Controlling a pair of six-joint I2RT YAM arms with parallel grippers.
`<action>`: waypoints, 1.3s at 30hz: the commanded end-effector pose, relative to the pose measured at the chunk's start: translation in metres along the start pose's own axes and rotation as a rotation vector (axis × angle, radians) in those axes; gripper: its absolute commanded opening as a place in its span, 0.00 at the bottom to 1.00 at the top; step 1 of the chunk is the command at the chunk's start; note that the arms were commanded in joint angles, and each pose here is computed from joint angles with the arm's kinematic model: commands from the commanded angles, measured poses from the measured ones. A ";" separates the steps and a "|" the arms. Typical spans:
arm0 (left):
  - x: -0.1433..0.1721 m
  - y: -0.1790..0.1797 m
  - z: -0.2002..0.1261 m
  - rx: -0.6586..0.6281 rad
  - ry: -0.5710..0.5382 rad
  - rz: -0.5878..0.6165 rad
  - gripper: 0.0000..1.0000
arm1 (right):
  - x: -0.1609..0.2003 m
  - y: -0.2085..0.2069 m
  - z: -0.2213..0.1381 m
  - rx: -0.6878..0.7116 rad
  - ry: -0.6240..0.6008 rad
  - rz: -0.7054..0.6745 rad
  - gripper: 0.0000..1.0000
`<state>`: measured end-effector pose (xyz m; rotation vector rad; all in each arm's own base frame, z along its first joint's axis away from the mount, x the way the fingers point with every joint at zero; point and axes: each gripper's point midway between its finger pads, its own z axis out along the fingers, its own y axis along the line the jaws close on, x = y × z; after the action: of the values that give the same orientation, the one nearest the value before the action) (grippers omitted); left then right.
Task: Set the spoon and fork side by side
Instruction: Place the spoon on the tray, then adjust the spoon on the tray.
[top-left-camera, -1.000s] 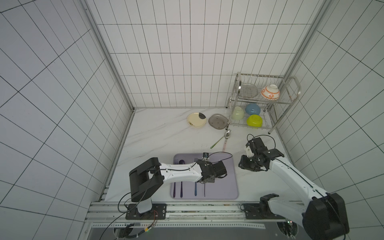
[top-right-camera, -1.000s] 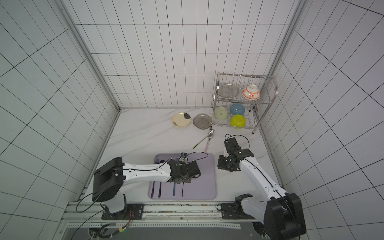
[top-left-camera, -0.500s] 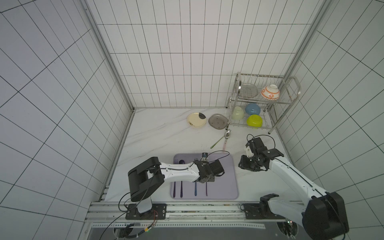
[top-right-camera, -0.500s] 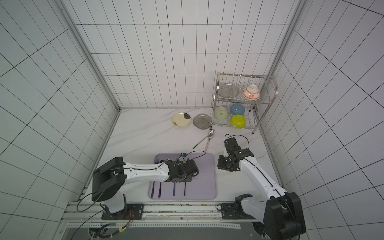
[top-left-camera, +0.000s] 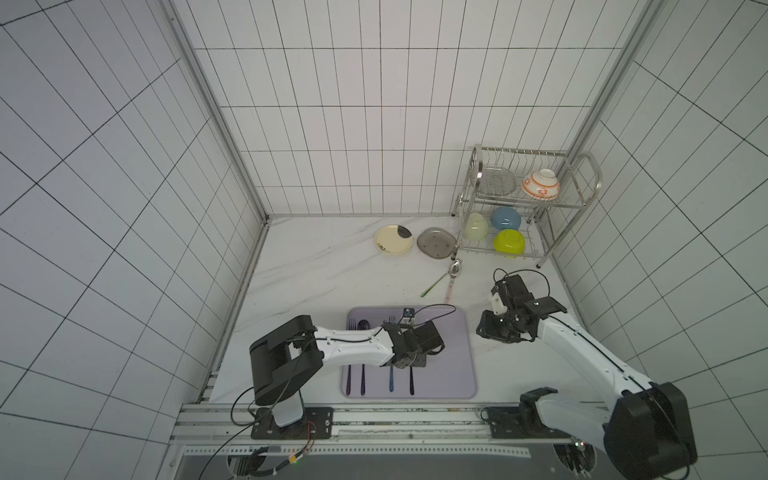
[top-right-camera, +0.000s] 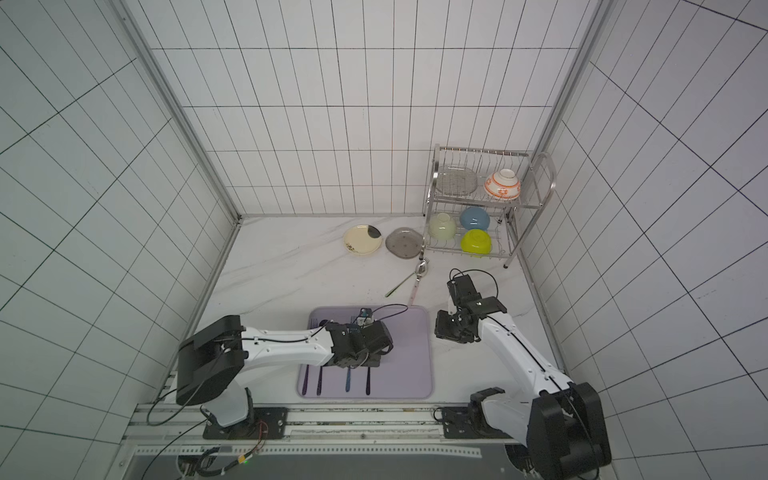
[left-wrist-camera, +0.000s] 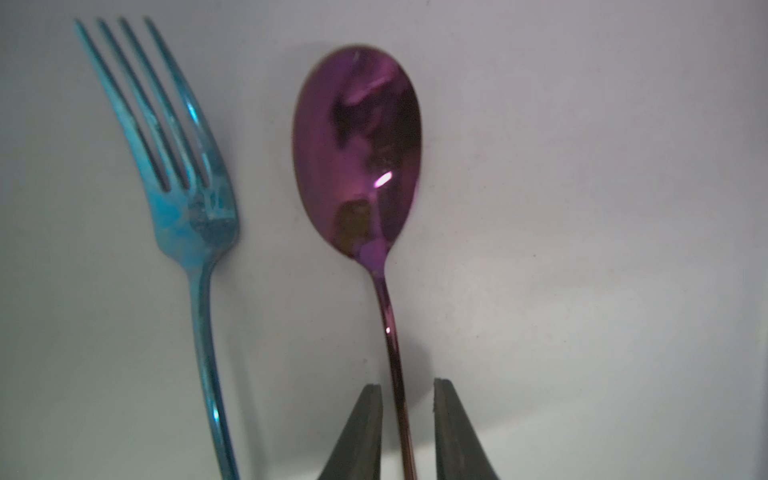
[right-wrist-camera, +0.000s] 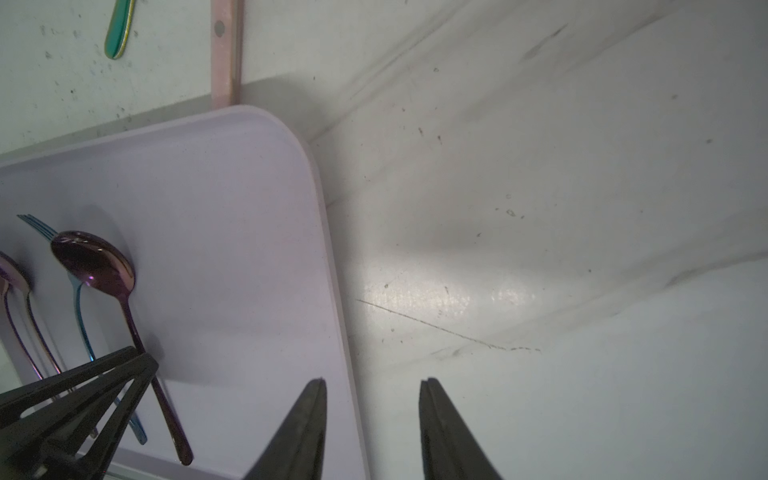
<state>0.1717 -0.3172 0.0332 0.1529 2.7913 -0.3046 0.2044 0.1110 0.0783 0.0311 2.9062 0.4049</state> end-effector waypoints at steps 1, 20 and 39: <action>-0.010 -0.007 -0.019 0.045 -0.026 0.024 0.30 | -0.002 -0.003 -0.007 0.032 -0.011 0.003 0.41; -0.073 0.160 -0.147 -0.142 -0.166 -0.225 0.85 | 0.016 0.095 -0.011 0.033 0.031 -0.165 0.42; -0.041 0.200 -0.166 -0.076 -0.326 -0.406 0.92 | 0.060 0.205 0.077 -0.007 0.123 -0.116 0.36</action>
<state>0.1838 -0.0880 0.1600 -0.4373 2.5075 -0.2755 0.1560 0.3086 0.0414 -0.1991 3.0438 0.3322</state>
